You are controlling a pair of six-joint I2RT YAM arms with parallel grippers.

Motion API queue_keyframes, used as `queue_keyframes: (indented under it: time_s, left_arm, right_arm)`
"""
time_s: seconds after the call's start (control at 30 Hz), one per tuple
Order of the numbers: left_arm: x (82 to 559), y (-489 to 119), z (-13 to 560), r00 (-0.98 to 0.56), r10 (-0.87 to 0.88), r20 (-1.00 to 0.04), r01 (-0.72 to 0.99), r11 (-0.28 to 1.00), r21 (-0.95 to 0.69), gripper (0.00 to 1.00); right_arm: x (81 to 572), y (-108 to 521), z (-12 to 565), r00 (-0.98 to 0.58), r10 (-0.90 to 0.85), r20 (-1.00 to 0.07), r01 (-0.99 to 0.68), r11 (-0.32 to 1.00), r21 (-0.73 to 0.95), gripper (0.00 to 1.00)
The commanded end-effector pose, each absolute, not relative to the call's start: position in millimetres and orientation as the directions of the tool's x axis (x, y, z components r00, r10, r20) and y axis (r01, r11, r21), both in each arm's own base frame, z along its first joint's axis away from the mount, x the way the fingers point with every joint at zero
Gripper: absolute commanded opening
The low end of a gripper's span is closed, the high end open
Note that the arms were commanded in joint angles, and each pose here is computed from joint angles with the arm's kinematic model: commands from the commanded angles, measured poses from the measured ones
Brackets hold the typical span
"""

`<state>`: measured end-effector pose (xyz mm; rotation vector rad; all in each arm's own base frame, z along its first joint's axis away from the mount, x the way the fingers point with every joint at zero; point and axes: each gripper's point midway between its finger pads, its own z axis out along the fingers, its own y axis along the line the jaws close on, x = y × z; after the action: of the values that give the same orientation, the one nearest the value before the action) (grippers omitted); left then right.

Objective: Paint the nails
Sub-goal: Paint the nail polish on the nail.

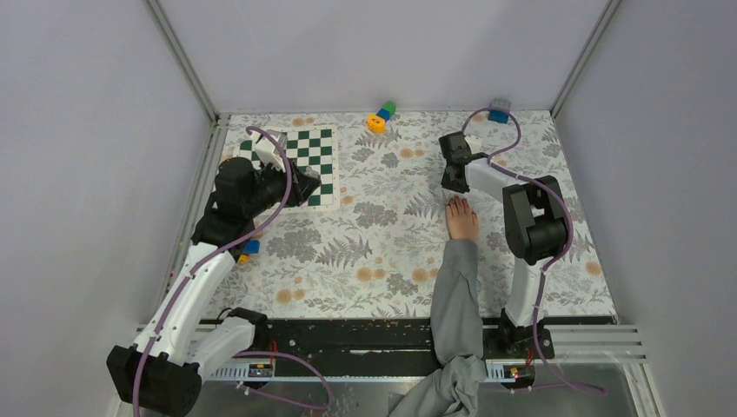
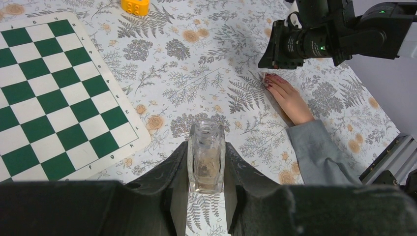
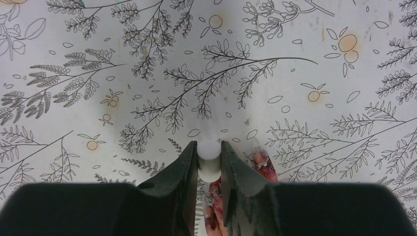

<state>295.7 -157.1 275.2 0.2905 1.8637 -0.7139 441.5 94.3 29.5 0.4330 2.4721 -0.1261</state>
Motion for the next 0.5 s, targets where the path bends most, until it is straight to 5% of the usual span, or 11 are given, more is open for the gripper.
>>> queue_keyframes:
  time_s: [0.0, 0.47]
  left_arm:
    - [296.1, -157.1, 301.1, -0.327, -0.146, -0.934, 0.540, 0.782, -0.311, 0.00]
    - [298.3, -154.0, 312.4, -0.307, -0.144, -0.941, 0.533, 0.793, -0.295, 0.00]
  right_arm:
    - [447.4, 92.0, 40.6, -0.735, 0.268, -0.623, 0.361, 0.932, -0.024, 0.00]
    - [446.2, 84.7, 40.9, -0.739, 0.257, -0.622, 0.376, 0.924, -0.065, 0.00]
